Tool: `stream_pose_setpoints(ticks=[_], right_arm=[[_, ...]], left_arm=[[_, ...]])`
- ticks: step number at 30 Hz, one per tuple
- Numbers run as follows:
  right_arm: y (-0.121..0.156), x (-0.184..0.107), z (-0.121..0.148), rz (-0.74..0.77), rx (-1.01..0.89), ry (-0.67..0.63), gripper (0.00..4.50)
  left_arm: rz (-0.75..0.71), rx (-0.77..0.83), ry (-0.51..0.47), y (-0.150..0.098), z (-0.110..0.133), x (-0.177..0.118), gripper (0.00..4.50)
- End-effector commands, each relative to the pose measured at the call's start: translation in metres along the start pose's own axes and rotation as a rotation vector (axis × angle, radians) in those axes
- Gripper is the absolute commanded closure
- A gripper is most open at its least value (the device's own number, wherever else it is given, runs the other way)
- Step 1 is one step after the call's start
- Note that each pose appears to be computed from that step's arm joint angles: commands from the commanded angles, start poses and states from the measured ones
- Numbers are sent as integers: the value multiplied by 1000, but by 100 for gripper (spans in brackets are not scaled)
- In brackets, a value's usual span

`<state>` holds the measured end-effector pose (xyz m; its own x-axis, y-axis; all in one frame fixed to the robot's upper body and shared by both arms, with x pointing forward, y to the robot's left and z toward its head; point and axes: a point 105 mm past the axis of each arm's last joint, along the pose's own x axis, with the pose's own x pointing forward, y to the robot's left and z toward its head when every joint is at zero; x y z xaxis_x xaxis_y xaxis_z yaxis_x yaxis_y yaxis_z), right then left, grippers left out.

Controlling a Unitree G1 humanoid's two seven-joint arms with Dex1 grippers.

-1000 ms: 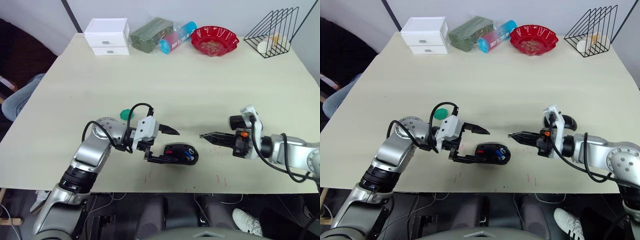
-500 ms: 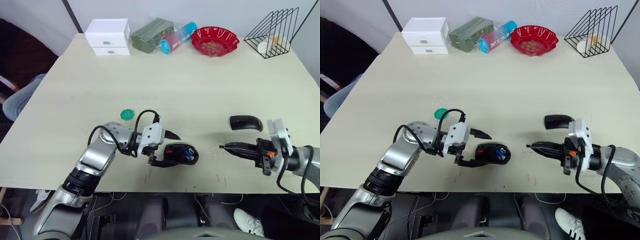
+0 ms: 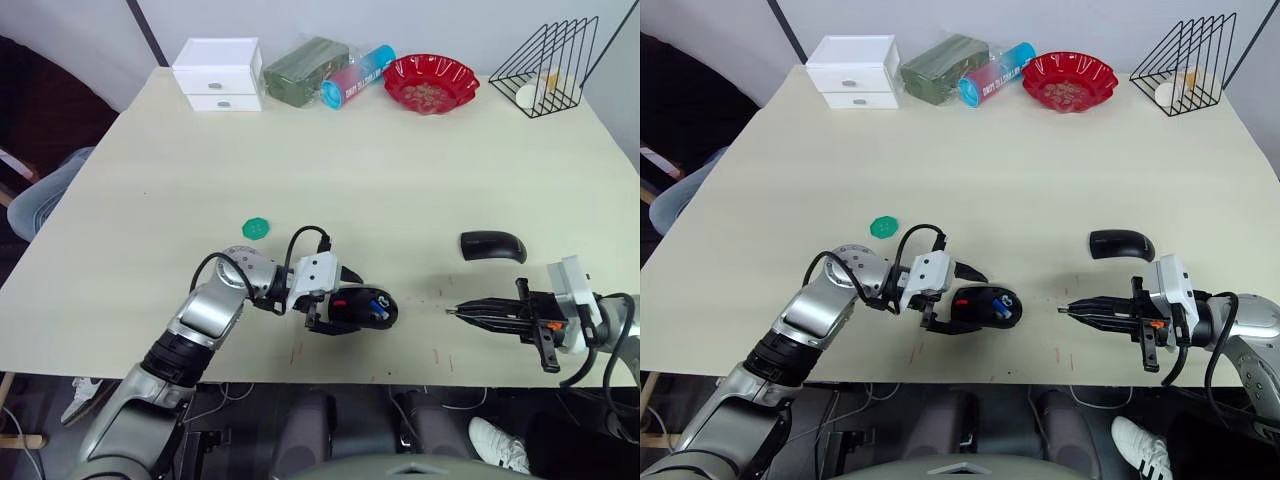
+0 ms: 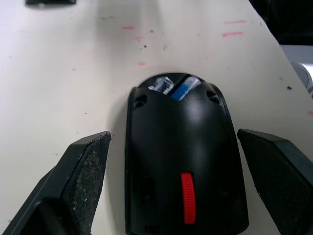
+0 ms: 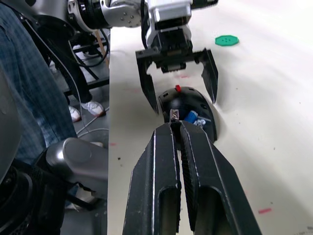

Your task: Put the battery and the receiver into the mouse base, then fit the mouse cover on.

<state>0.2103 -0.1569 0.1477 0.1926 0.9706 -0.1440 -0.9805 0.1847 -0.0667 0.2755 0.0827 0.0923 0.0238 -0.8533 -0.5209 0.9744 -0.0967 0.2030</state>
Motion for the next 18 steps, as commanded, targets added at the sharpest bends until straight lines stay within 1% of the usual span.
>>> stream_pose_setpoints(ticks=[1,4,8,10,13,17,18], right_arm=[[-1,-1,13,1,-81,-10,450],[-1,-1,12,3,-84,-11,450],[-2,0,14,-3,-87,-19,450],[-2,0,14,-3,-90,-16,450],[-3,0,15,-5,-92,-18,450],[-5,1,16,-8,-96,-19,450],[-5,1,16,-8,-96,-20,450]], left_arm=[[16,12,-17,5,5,3,7],[4,-2,-40,4,7,6,7],[0,12,-21,5,2,10,7],[-3,-9,-41,4,3,13,7],[-11,1,-37,3,1,16,7],[-5,-13,-63,4,5,18,7],[-11,-1,-51,3,3,19,7]])
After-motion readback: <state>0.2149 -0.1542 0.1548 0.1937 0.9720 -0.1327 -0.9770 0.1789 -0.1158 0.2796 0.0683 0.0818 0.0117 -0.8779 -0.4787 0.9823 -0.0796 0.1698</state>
